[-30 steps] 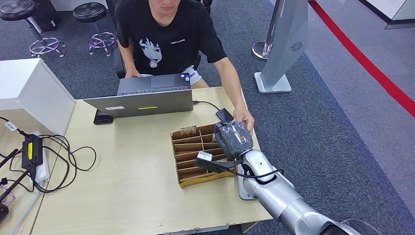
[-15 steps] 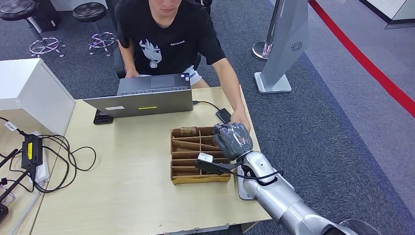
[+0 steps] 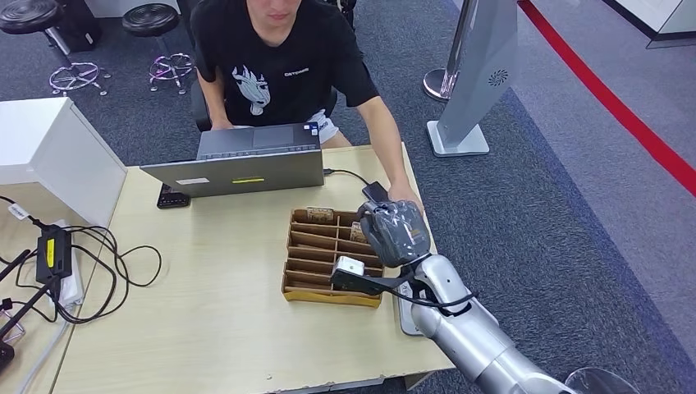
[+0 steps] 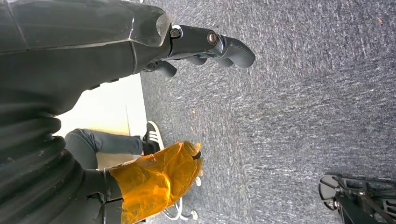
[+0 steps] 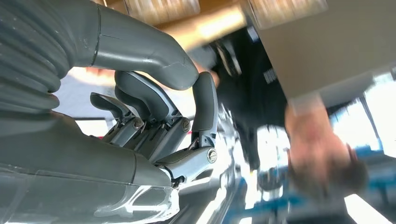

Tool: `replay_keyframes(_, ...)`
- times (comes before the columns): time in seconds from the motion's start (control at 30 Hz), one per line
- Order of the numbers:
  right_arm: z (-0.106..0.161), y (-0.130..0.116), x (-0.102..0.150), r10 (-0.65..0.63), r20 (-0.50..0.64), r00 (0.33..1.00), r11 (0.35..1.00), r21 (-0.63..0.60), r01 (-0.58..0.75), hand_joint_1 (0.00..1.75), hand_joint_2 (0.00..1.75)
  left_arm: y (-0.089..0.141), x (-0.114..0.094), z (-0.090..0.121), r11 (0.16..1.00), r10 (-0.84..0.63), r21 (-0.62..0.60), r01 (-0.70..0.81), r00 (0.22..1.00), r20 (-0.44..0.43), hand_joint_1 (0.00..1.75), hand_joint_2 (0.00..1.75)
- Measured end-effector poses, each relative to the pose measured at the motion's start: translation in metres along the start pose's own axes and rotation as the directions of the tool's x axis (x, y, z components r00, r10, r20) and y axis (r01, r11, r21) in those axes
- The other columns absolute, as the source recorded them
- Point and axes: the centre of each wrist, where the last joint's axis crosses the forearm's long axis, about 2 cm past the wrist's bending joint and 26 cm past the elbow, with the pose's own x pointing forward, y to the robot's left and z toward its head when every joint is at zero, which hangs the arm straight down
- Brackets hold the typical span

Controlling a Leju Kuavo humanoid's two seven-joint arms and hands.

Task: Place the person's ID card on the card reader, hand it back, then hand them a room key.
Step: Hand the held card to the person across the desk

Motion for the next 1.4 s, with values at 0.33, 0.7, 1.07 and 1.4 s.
replay_keyframes(0.33, 0.004, -0.051, 0.018, -0.045, 0.057, 0.997, 0.957, -0.283, 0.059, 1.75, 1.75, 0.000, -0.001, 0.000, 1.000, 0.029, 0.002, -0.029, 1.000, -0.003, 0.00, 1.75)
replay_keyframes(0.7, 0.008, -0.064, 0.017, -0.033, 0.064, 0.997, 0.937, -0.344, 0.053, 0.19, 1.75, 0.000, -0.001, 0.000, 1.000, 0.030, 0.002, -0.029, 1.000, -0.004, 0.00, 1.75)
replay_keyframes(1.07, 0.014, -0.063, 0.017, -0.040, 0.051, 0.998, 0.938, -0.343, 0.055, 0.00, 1.75, 0.000, -0.001, 0.000, 1.000, 0.030, 0.001, -0.030, 1.000, -0.004, 0.00, 1.75)
replay_keyframes(1.4, 0.027, -0.058, 0.016, -0.039, 0.015, 0.999, 0.943, -0.330, 0.042, 0.00, 1.75, -0.003, -0.005, 0.000, 0.996, 0.043, -0.073, -0.043, 0.999, 0.006, 0.00, 1.75)
